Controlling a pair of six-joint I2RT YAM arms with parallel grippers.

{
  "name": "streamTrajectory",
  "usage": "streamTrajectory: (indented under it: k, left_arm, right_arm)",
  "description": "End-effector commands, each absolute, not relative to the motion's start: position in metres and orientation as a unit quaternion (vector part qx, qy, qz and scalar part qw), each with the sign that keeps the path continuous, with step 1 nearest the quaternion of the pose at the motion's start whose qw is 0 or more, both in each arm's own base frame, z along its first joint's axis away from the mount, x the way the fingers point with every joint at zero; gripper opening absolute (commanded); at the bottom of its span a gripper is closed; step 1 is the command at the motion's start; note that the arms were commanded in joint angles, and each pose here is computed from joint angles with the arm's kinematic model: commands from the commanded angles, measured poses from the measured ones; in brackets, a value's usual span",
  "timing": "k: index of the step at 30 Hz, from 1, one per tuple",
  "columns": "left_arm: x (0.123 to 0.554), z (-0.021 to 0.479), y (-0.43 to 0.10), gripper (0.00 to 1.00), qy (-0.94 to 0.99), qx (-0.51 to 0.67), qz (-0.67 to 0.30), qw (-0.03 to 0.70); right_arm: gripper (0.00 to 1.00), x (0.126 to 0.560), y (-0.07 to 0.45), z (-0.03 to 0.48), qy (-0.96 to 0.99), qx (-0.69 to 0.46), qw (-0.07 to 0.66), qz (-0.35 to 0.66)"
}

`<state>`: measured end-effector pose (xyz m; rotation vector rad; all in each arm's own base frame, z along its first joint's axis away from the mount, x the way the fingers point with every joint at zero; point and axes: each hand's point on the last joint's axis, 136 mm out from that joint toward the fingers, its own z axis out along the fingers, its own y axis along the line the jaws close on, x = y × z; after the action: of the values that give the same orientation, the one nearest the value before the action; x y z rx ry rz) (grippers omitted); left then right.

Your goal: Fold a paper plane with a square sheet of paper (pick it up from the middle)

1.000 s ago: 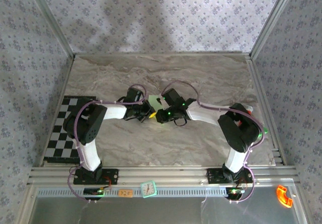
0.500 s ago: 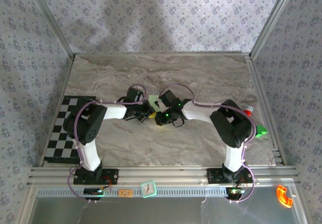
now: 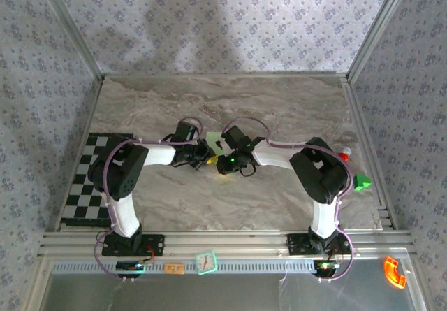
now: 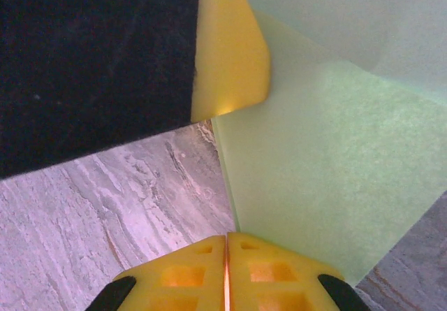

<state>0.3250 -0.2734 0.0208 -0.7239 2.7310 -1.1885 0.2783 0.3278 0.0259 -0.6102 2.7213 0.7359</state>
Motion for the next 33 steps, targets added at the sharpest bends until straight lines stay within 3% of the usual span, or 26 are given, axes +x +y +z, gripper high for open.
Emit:
streamTrajectory:
  k: [1,9,17,33]
  left_arm:
    - [0.302,-0.023,-0.248,0.04,0.909,-0.272,-0.317,0.001]
    - [0.301,-0.026,-0.246,0.04,0.909,-0.274,-0.313,-0.002]
    - [0.301,-0.024,-0.247,0.04,0.910,-0.272,-0.315,-0.001]
    - [0.300,-0.025,-0.247,0.04,0.910,-0.269,-0.315,-0.004]
  right_arm:
    - [0.11,0.270,0.314,0.010,0.945,-0.202,0.106,0.234]
    - [0.12,0.256,0.310,0.009,0.940,-0.201,0.092,0.262]
    - [0.15,0.286,0.334,0.054,0.916,-0.187,0.138,0.326]
    - [0.11,0.294,0.335,0.024,0.932,-0.193,0.104,0.290]
